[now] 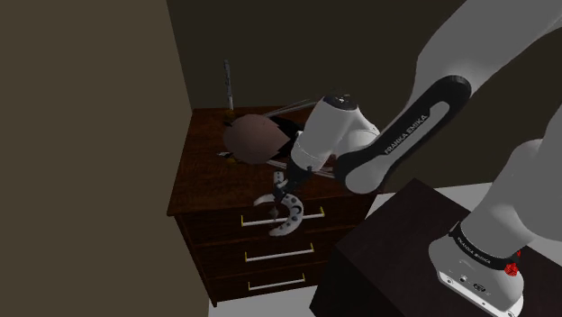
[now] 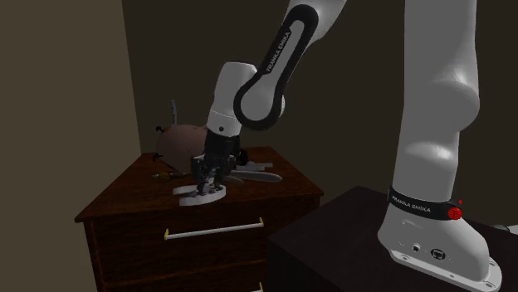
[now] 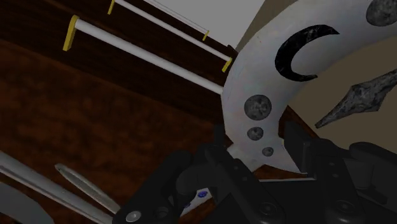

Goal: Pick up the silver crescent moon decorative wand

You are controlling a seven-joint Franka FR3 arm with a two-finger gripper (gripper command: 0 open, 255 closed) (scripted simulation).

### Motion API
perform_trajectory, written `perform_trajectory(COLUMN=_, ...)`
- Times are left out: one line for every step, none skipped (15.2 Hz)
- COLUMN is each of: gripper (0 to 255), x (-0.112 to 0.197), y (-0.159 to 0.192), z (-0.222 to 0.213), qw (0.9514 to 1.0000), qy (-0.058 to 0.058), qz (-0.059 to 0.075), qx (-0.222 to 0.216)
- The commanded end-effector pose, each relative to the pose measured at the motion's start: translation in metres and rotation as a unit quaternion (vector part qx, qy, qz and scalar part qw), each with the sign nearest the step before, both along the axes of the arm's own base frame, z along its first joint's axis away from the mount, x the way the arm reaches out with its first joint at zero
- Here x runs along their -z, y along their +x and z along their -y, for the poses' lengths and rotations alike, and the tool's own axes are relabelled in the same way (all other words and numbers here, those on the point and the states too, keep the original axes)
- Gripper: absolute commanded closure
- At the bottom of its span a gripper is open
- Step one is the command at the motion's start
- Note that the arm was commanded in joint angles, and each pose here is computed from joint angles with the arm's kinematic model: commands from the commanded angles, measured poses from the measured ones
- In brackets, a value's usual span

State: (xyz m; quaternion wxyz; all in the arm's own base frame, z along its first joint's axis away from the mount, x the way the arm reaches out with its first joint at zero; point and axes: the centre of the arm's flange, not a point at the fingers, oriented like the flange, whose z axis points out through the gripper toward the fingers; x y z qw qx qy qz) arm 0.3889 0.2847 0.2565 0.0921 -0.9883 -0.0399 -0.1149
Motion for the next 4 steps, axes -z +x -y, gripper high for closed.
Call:
perform_trajectory(gripper=255, x=-0.0111, y=0.0010, z=0.0012, qw=1.0000, qy=0.000, qz=0.001, qx=0.001)
perform_trajectory(gripper=255, x=-0.0164, y=0.0010, z=0.0012, qw=1.0000, qy=0.000, qz=0.001, qx=0.001)
perform_trajectory(gripper=255, x=-0.0172, y=0.0010, z=0.0012, qw=1.0000, qy=0.000, qz=0.001, qx=0.001)
perform_trajectory(gripper=255, x=-0.0172, y=0.0010, z=0.0012, qw=1.0000, qy=0.000, qz=0.001, qx=0.001)
